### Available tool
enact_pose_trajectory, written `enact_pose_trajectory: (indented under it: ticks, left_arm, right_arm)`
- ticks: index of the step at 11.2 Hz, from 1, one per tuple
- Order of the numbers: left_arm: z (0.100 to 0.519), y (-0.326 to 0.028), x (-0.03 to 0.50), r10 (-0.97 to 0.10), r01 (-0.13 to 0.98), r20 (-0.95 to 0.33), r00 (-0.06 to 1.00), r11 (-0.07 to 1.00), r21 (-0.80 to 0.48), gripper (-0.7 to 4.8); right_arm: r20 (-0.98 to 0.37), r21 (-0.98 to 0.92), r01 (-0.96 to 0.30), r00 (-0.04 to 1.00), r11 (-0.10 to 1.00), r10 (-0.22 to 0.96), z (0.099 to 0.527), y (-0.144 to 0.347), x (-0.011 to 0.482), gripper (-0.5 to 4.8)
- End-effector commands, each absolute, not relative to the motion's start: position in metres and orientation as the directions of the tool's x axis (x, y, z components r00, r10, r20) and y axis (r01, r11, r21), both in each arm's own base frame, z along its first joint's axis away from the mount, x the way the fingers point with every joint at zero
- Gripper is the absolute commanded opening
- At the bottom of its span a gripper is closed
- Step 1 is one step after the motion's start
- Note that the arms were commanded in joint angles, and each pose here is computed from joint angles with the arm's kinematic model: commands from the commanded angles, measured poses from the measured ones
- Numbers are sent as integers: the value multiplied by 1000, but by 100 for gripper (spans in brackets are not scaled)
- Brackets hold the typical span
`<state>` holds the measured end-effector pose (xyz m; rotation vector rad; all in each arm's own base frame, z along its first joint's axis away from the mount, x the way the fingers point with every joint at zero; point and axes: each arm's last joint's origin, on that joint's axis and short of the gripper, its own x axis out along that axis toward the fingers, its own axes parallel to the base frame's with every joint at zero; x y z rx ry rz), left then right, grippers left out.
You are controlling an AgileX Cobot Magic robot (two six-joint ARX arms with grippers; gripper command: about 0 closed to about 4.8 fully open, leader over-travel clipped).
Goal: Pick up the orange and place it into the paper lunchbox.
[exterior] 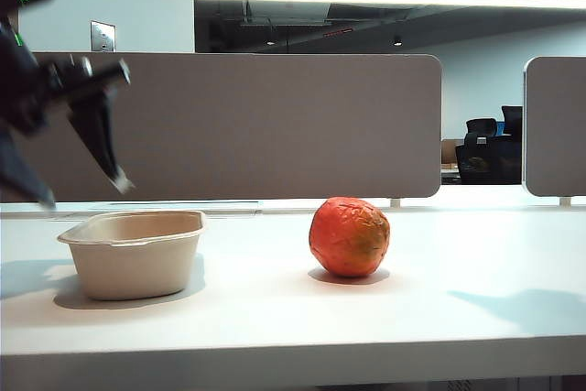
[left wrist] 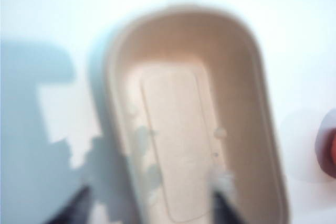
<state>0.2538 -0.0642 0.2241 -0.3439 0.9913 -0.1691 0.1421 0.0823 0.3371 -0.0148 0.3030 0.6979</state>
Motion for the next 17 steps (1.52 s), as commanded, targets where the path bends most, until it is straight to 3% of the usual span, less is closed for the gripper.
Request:
enact_pose_trajectory:
  ticks: [1,2,3,5,6,7,8,9,17]
  left_arm:
    - [261,-57,228,-275,104,-731,625,957,-272,-6]
    - [292,-53,194,-419,306,-629,654,908,-286,-6]
    - [296,-53,189,-439,324,-617,653,899,-296,-6]
    - [321,-45,143,-564,504,-502,656,822,-265,-6]
    - [322,-45,141,-570,510,-494,657,818,-265,-5]
    - [326,-44,135,-572,514,-475,669,817,-260,-6]
    - [326,-44,135,-572,515,-472,671,817,-259,-6]
    - [332,-42,136,-529,484,-450,720,846,-221,-6]
    - [329,-58,152,-545,515,-458,703,833,-202,-6]
  right_arm:
    - [-287,89,-636,721,767,631,338,82,141,-1]
    - [-340,101,-631,705,769,623,332,83,143,-1]
    - [-346,102,-631,703,769,622,331,83,144,-1]
    - [-436,142,-649,637,748,636,313,96,165,-1]
    - [-440,143,-648,635,748,634,312,97,167,-1]
    - [-454,121,-660,627,741,633,306,103,178,54]
    - [-455,97,-671,627,735,632,304,105,181,150]
    - [-478,73,-765,537,640,695,258,137,238,479]
    - [-510,75,-784,501,616,700,208,157,274,479]
